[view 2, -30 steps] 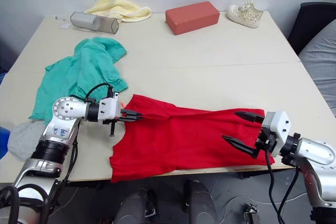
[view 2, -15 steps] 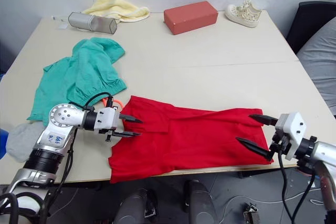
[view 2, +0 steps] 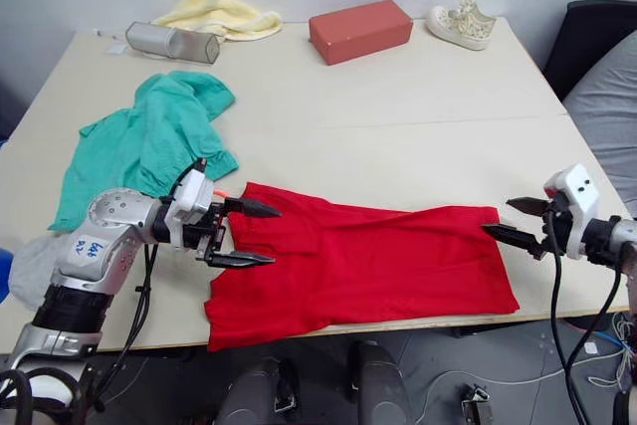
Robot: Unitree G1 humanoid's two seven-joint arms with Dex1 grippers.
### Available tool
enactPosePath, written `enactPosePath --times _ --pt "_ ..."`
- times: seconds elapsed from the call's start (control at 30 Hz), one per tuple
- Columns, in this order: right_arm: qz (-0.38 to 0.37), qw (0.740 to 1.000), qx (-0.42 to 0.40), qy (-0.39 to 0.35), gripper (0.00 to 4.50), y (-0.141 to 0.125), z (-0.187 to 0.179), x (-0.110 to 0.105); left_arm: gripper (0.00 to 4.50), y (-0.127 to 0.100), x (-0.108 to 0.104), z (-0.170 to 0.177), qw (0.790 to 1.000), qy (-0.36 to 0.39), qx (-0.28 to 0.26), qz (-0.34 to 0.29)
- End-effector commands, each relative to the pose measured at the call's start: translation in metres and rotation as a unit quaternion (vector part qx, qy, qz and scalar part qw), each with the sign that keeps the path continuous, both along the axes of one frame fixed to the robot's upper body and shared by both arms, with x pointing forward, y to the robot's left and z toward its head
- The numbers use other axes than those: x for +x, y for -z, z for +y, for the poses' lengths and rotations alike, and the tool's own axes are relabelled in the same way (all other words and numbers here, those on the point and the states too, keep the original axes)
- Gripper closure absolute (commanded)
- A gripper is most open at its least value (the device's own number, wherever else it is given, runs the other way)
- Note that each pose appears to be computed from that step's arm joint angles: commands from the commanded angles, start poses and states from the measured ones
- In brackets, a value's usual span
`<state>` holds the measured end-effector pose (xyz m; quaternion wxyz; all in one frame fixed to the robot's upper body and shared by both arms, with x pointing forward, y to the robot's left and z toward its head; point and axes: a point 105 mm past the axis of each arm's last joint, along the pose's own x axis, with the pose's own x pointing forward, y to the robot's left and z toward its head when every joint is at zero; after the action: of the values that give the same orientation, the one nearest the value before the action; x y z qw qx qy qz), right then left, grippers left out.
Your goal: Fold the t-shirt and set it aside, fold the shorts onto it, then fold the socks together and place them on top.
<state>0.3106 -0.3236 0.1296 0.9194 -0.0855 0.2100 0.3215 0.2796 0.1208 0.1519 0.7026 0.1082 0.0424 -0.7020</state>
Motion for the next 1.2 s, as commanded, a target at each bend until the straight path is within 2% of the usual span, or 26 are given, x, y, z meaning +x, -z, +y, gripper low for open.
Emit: enactPosePath --times 0.03,0.23,0.33,0.67,0.73,0.83,0.97,1.2 --pt "-0.01 1.0 -0.005 -0.008 0.0 -0.008 -0.001 0.006 0.02 -0.009 -0.003 -0.005 1.0 0.004 -0.016 -0.023" --pt "-0.004 1.0 -0.004 -0.026 0.0 -0.005 0.005 0.011 0.02 -0.003 -0.006 -0.009 1.0 0.009 -0.016 -0.023" --pt "-0.003 1.0 -0.001 -0.029 0.55 -0.004 0.006 0.012 0.0 -0.003 -0.006 -0.01 1.0 0.007 -0.016 -0.025" --pt "-0.04 0.998 -0.012 -0.046 4.0 -0.013 0.006 0.013 0.0 -0.002 -0.005 -0.008 0.999 0.003 -0.012 -0.029" --pt "-0.05 0.997 -0.022 -0.057 4.44 -0.016 0.006 0.01 0.0 -0.002 -0.005 -0.008 0.999 0.003 -0.012 -0.03" --pt "-0.073 0.994 -0.037 -0.077 4.44 -0.019 0.007 0.005 0.0 -0.001 -0.005 -0.008 0.999 0.003 -0.011 -0.031" --pt "-0.16 0.975 -0.091 -0.123 4.44 -0.026 0.01 -0.01 0.0 0.001 -0.004 -0.007 0.999 0.001 -0.007 -0.031" --pt "-0.205 0.955 -0.139 -0.166 4.44 -0.015 0.013 -0.031 0.0 0.002 -0.003 -0.005 0.999 0.001 -0.002 -0.032"
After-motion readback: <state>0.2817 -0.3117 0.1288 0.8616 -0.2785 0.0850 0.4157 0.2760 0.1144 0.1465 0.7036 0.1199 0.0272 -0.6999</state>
